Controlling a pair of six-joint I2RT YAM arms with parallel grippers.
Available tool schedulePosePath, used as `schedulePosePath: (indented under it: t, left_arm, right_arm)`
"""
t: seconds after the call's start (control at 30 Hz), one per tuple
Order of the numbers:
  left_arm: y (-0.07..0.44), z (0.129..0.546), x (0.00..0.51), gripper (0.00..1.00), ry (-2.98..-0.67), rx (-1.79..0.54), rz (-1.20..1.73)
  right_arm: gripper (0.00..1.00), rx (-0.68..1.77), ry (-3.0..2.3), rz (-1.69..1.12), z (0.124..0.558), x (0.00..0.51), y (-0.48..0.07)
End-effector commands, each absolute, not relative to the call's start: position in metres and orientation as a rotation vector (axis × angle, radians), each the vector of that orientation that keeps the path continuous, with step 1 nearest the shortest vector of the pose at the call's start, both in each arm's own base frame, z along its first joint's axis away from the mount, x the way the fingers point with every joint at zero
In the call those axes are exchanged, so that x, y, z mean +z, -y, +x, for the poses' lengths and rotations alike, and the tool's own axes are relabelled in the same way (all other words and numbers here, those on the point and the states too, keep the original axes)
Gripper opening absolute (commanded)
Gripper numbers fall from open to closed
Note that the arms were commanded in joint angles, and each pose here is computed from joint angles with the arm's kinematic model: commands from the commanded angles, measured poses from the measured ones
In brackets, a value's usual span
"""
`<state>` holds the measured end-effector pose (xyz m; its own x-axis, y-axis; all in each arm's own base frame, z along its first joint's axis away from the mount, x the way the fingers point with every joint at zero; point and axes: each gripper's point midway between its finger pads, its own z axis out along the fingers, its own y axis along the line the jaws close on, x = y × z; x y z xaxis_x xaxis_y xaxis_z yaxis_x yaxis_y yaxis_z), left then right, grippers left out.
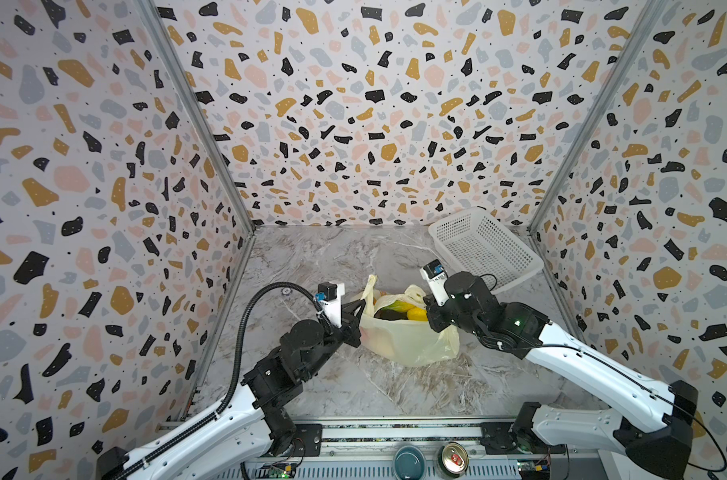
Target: Untie the knot of the plastic bag and take out the fruit
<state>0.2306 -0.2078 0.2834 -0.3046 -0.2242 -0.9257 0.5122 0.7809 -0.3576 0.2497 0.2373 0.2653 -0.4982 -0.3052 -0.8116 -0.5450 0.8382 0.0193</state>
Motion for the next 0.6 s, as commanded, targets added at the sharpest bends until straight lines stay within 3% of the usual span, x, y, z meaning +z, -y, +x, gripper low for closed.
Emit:
schedulePosePath:
  t: [0.0,0.27,0.57]
  left_arm:
    - [0.205,0.231,0.296,0.00,-1.683,-0.743,0.208]
    - [0.197,0.230,0.290,0.00,-1.694,-0.721,0.183]
    - [0.199,0.225,0.247,0.00,-1.790,-0.730,0.195]
  right_arm:
    - [0.00,0.369,-2.179,-0.410,0.252,0.259,-0.193]
    - [0.00,0.557,-2.362,-0.067,0.244,0.176,-0.140]
    - [0.00,0.643,-2.495,-0.009,0.224,0.098,-0.147]
